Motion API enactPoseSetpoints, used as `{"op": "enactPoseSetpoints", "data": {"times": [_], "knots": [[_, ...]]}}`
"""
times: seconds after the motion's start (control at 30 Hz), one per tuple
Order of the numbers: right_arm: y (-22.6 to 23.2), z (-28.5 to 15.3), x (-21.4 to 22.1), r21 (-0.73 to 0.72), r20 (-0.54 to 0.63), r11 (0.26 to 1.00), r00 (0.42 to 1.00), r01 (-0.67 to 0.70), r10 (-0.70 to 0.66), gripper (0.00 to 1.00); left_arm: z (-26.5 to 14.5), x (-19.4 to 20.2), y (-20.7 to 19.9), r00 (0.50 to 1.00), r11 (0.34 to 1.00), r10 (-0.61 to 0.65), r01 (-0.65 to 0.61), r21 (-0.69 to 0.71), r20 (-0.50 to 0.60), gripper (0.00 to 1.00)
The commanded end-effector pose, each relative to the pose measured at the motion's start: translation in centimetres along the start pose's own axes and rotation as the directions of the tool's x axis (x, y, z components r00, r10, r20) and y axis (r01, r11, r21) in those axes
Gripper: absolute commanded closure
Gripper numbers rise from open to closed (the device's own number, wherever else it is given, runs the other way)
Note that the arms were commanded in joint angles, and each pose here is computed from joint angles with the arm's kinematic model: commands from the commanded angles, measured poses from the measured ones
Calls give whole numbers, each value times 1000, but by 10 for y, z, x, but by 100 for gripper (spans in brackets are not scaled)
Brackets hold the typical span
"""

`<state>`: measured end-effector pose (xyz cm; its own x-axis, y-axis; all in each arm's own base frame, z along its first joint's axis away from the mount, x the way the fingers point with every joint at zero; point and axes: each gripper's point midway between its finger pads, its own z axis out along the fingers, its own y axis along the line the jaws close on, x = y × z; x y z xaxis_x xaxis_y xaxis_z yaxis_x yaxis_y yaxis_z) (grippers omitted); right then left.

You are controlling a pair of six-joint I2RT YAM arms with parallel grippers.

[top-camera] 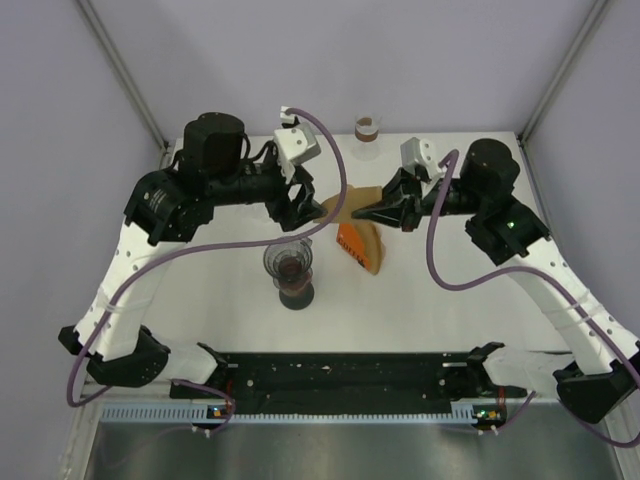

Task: Place the coffee filter in the dripper
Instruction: Adjust the coffee filter.

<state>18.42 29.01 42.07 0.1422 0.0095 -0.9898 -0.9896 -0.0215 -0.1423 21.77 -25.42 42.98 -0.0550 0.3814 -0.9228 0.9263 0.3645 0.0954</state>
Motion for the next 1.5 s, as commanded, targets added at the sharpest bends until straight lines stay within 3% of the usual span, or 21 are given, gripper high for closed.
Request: {"op": "enactPoseSetpoints", "data": {"times": [0.0,0.27,0.37,0.43,0.6,0.8,0.93,1.03,1.2,1.4,1.47], "knots": [[0,-9,3,37,-25,999,1000,19,-18,100,1,-18,5,995,996,-87,88,-15,52,26],[-6,-11,21,60,-89,998,996,30,-24,100,-16,12,17,984,982,-177,174,-75,-29,23],[-13,-8,31,65,-118,998,993,22,-14,100,-19,17,11,986,987,-157,154,-48,-53,19],[-16,-7,39,58,-133,998,991,31,-23,100,-18,17,6,984,985,-170,169,-21,-55,9],[-22,0,53,7,-164,999,986,38,-36,100,-8,8,5,984,984,-173,175,36,-52,8],[-11,-2,62,-38,-167,999,986,19,-26,100,-5,-8,-10,995,978,-101,103,183,-22,19],[7,-6,60,-98,-133,993,988,60,-73,100,-1,16,-9,993,979,-85,98,179,-82,31],[15,-8,54,-129,-107,987,988,98,-112,100,2,27,-14,991,974,-80,100,204,-107,33],[21,-11,51,-137,-100,983,985,126,-140,100,-2,3,-26,998,955,-59,63,291,-21,36],[18,-14,48,-115,-107,979,978,166,-178,100,-14,-7,-37,995,949,38,-63,308,87,40],[17,-12,49,-115,-110,981,979,157,-170,100,-14,-16,-37,990,960,16,-55,276,140,38]]}}
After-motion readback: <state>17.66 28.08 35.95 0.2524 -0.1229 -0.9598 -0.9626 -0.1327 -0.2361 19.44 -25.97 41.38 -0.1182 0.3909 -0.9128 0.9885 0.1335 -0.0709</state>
